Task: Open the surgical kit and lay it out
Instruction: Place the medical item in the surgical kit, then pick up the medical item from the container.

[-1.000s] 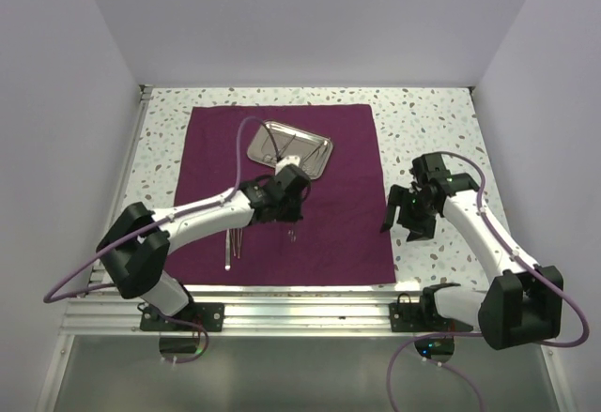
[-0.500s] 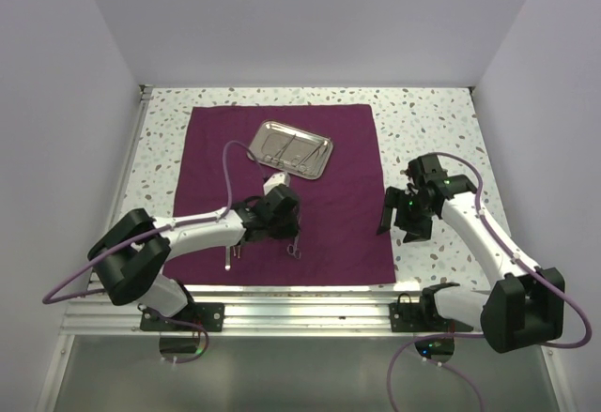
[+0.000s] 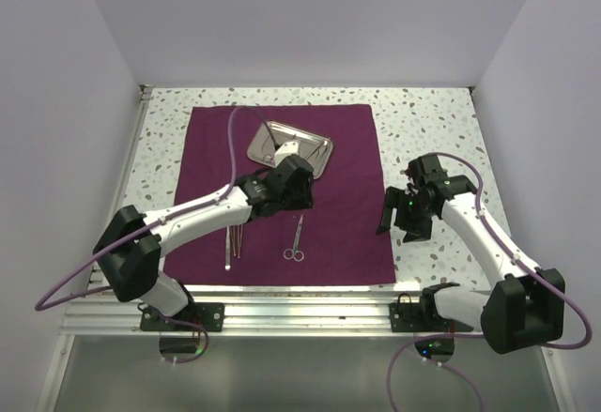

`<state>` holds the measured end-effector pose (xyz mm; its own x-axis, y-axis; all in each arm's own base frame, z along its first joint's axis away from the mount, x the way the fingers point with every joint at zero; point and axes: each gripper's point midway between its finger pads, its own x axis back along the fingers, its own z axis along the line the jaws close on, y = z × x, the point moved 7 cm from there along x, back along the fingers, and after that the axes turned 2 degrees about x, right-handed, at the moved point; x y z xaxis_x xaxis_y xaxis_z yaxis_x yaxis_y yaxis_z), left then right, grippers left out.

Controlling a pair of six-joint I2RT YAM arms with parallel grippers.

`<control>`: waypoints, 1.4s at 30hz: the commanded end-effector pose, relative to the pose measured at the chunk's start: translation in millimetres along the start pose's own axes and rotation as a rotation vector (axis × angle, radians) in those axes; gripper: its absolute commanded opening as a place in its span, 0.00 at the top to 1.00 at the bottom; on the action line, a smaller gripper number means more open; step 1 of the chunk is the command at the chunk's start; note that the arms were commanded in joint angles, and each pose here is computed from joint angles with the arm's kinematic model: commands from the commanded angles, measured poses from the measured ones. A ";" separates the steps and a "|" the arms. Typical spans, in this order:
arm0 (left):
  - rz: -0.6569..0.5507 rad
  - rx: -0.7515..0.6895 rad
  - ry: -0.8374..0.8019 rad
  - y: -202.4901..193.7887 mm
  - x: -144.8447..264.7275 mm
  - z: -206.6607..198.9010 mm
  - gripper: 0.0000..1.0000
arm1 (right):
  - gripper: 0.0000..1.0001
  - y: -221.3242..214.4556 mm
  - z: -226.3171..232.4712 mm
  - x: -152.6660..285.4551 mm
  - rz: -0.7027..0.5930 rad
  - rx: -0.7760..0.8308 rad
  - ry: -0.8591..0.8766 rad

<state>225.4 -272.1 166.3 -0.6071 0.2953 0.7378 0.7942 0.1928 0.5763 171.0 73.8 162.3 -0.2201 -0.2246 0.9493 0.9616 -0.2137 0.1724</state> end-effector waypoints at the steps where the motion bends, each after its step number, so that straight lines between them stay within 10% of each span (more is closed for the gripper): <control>1: -0.145 -0.148 0.030 41.1 3.3 -17.6 0.49 | 0.25 0.2 3.0 6.6 -0.031 0.021 0.027; 12: -0.187 -0.270 -0.102 178.7 -70.2 -59.9 0.47 | 0.24 4.2 3.3 31.6 -0.103 0.027 0.000; 19: -0.154 -0.363 -0.048 185.7 -148.6 -59.9 0.46 | 0.23 -7.3 3.4 36.0 -0.092 0.030 0.036; 42: -0.099 -0.421 -0.008 163.7 -213.8 -12.1 0.49 | 0.22 2.3 -2.2 20.7 0.006 0.033 -0.062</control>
<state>473.1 -318.8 110.1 -0.6600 0.2854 0.6949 0.6725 -0.1877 0.7159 163.2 65.9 175.0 -0.1955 -0.1635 0.9670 0.9655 -0.2050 0.1605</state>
